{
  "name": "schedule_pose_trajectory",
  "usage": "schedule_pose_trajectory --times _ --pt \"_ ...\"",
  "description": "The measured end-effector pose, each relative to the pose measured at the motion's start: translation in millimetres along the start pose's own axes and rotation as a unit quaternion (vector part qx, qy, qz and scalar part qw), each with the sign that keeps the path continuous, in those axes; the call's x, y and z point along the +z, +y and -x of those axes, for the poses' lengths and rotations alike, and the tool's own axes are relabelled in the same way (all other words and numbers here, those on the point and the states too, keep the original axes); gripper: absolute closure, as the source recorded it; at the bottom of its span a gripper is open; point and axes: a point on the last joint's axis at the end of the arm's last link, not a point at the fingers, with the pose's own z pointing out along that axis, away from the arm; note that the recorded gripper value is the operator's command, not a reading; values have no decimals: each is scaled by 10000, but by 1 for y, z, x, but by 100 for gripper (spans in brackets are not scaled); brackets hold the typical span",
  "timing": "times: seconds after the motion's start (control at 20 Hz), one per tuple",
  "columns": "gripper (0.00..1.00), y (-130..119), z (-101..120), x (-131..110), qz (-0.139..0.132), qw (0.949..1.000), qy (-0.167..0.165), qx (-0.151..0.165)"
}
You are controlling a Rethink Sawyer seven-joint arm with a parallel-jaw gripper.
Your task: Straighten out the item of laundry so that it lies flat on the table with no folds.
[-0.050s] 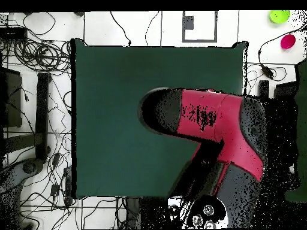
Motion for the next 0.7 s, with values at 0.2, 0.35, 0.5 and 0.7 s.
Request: schedule_pose_trajectory --times 0.2,0.35,0.5,0.7 --pt "100 -1 1 4 32 10000 -20 12" --pt "100 -4 9 12 32 10000 -44 60" --pt "100 -8 21 25 -20 9999 -57 120" --pt "100 -18 46 48 -105 9996 -69 245"
